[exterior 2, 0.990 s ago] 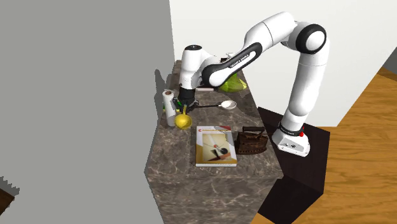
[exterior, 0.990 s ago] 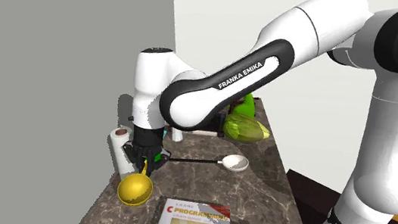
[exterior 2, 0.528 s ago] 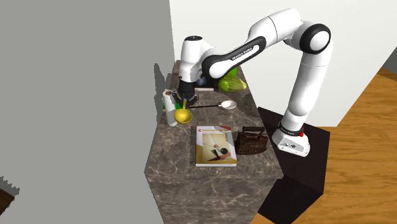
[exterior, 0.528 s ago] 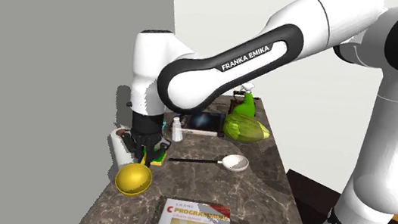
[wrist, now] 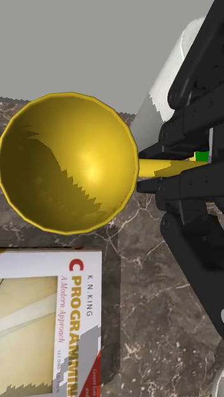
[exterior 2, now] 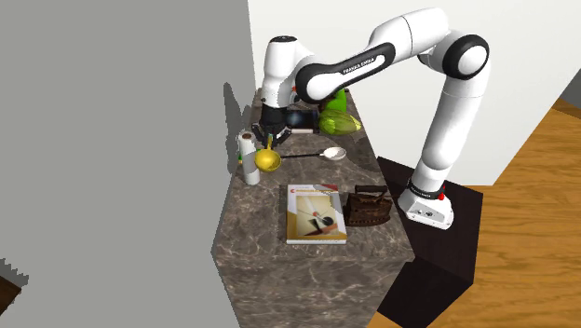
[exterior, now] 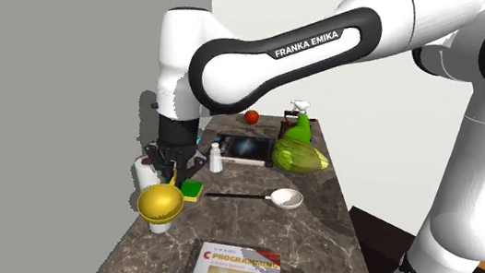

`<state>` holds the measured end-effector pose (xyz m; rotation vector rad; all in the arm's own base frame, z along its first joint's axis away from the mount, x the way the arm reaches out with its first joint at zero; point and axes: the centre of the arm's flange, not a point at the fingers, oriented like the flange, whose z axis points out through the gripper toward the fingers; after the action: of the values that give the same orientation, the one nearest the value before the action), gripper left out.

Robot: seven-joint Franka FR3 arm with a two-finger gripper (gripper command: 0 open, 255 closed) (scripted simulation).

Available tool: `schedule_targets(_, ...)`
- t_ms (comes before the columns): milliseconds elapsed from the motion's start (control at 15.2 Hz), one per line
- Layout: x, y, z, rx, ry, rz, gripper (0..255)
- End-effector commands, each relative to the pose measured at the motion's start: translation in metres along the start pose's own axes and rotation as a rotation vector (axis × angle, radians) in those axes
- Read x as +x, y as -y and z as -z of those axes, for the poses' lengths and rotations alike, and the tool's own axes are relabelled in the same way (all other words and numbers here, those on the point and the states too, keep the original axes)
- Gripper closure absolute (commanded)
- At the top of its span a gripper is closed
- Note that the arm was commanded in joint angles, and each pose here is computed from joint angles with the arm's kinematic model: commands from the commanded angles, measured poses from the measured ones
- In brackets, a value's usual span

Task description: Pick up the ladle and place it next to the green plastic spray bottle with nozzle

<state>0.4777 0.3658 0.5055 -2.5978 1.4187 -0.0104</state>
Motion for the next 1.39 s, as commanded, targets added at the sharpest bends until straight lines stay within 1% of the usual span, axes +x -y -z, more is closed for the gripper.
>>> schedule_targets(0, -0.001, 0.002, 0.011, 0.0, 0.0, 0.0, 255)
schedule_targets(1320, -0.01, 0.02, 0.115, 0.0, 0.0, 0.0, 255)
